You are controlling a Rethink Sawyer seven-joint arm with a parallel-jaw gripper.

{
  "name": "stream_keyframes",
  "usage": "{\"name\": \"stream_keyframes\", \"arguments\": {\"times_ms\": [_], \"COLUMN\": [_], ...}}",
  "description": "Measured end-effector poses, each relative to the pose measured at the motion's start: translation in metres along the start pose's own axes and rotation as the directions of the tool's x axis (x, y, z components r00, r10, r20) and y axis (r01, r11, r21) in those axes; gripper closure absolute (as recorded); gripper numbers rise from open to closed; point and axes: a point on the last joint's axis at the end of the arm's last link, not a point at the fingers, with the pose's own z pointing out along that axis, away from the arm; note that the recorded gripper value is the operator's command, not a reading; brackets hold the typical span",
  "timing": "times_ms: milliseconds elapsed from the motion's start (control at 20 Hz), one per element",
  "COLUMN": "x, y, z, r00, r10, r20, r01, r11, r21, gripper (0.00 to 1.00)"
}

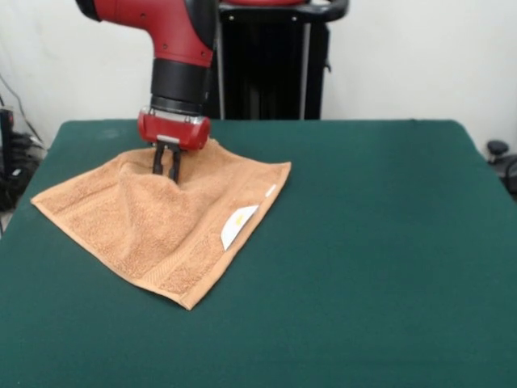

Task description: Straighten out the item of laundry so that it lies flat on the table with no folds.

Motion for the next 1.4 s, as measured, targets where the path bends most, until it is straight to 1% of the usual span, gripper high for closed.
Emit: {"name": "stream_keyframes", "arguments": {"times_ms": [400, 650, 1000, 1250, 1400], "x": [0.003, 0.004, 0.006, 0.008, 0.011], "y": [-0.004, -0.009, -0.012, -0.014, -0.016], "z": [-0.002, -0.002, -0.003, -0.003, -0.002], "r00": [1.000, 1.000, 0.999, 0.999, 0.999], "r10": [-0.016, -0.025, -0.034, -0.037, -0.037], "r20": [-0.003, 0.001, 0.003, 0.015, 0.037], "r01": [0.016, 0.025, 0.034, 0.037, 0.040], "r11": [1.000, 0.999, 0.998, 0.998, 0.997], "r21": [-0.011, -0.034, -0.046, -0.057, -0.072], "gripper": [1.00, 1.00, 1.00, 1.00, 1.00]}}
